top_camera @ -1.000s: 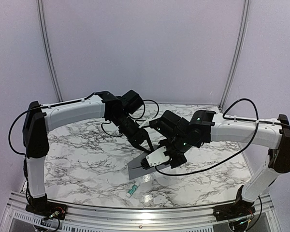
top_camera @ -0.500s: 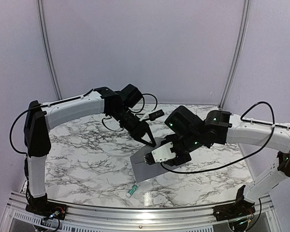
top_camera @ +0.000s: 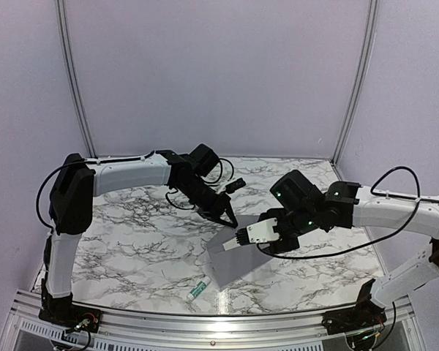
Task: Place the letter into the envelope and seal it
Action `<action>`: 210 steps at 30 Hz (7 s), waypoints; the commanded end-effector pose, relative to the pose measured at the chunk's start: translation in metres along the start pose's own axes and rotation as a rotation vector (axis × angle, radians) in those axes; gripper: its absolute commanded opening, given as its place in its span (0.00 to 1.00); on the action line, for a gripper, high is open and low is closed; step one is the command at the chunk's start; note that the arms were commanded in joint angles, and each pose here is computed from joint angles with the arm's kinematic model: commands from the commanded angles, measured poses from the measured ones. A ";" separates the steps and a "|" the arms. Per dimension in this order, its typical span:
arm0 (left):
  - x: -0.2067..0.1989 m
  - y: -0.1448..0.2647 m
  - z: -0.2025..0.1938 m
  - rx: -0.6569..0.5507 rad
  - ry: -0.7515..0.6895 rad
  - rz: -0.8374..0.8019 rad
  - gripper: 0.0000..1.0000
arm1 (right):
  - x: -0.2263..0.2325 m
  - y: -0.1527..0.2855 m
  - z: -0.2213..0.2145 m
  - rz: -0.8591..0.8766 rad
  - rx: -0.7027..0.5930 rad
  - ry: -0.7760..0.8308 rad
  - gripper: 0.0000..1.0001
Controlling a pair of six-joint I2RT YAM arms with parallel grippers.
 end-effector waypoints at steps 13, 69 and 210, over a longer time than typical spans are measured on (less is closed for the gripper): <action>0.005 -0.004 -0.002 -0.017 -0.004 -0.018 0.00 | -0.007 -0.039 0.004 -0.065 -0.134 -0.005 0.64; -0.009 0.013 0.000 -0.036 -0.031 -0.088 0.00 | -0.001 -0.079 -0.014 -0.095 -0.022 0.127 0.74; -0.016 -0.027 -0.170 0.271 0.138 0.807 0.46 | -0.058 0.032 -0.148 -0.128 -0.446 -0.856 0.73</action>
Point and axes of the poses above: each gripper's point midway between its finger pads, its own y axis back along the fingers, its own x axis along the line the jaws close on, z = x × y, the point moved 10 cm from there along y, back along the fingers, and after that the axes turned 4 degrees about y, right-handed, at the moved point
